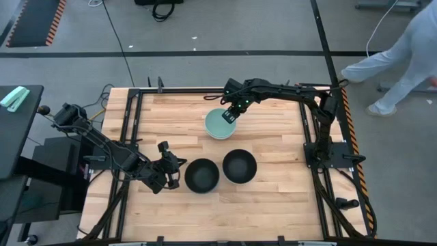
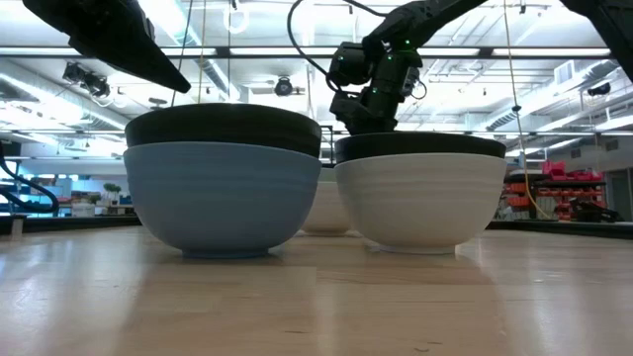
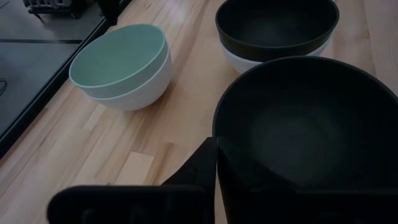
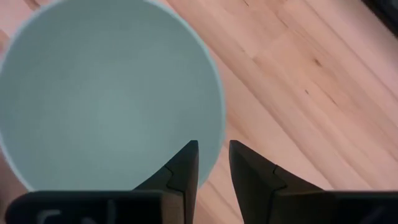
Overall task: Nest bowls inside each other
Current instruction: Stack the stacked bowls on top of the right black bowl
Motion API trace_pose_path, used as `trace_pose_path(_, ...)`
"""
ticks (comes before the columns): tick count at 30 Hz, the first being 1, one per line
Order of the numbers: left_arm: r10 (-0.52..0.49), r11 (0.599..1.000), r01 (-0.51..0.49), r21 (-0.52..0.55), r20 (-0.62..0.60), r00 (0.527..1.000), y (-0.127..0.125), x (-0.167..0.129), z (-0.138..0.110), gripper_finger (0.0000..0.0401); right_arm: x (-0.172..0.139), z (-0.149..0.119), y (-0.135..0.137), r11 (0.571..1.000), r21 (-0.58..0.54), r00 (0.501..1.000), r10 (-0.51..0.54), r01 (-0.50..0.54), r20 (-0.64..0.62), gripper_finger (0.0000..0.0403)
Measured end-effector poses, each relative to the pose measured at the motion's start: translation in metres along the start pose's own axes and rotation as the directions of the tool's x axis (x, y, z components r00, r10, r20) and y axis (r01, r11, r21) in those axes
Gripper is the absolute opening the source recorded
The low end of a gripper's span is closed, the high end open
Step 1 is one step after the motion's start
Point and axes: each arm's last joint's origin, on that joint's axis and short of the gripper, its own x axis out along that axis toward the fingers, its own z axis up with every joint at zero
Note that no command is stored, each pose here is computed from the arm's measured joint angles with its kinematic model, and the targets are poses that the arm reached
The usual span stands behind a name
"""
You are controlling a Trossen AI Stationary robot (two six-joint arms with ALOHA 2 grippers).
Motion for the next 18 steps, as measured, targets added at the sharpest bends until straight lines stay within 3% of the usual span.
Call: trace_pose_path(18, 0.0, 1.0, 0.0, -0.003, 0.0, 1.0, 0.0, 0.0, 0.0, 0.0015, 0.017, -0.013, -0.004, 1.0, 0.013, 0.998, -0.013, 0.014, -0.057, 0.01)
